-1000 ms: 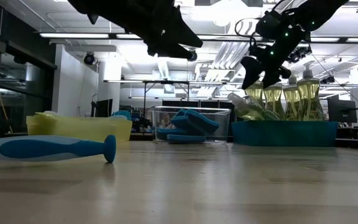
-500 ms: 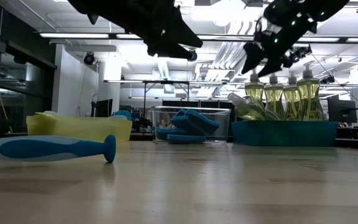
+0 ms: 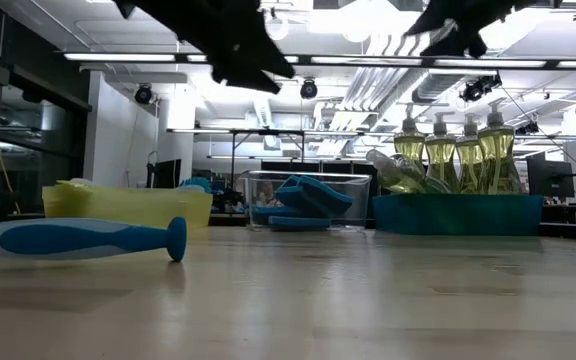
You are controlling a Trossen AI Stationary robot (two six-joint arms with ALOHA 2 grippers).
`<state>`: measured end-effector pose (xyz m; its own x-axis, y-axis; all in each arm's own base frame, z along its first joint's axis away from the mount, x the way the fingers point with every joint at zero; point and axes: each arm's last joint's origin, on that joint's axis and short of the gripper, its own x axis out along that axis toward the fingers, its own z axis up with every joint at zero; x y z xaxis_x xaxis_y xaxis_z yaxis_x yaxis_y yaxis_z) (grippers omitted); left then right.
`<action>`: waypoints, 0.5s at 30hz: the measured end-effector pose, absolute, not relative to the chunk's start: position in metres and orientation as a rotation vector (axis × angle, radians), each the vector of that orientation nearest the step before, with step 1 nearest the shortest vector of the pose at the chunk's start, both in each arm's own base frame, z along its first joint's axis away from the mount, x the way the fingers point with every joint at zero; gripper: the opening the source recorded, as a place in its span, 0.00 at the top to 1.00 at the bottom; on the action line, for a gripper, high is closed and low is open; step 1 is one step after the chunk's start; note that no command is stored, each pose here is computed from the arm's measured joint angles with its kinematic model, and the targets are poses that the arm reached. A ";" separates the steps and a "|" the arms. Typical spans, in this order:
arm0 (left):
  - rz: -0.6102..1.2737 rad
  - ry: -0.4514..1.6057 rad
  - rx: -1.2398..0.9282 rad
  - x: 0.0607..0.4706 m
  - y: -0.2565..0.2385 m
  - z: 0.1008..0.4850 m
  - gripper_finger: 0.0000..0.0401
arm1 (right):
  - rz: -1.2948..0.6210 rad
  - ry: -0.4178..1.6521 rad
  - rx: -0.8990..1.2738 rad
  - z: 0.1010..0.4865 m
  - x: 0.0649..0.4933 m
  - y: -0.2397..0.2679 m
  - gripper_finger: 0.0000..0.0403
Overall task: Pick & Place Kitchen Sink Supplies
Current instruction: Put the blue dish brush into the yellow bin
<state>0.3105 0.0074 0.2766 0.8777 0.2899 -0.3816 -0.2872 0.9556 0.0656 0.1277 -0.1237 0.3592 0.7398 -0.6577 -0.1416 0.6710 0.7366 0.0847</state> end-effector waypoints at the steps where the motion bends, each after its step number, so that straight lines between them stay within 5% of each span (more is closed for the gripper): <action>1: 0.301 0.421 -0.001 0.306 0.006 0.278 0.11 | -0.700 0.088 0.127 0.362 0.126 -0.118 0.05; 15: 0.272 0.764 -0.128 0.259 -0.053 0.263 0.11 | -0.349 0.063 0.096 0.371 0.132 -0.058 0.05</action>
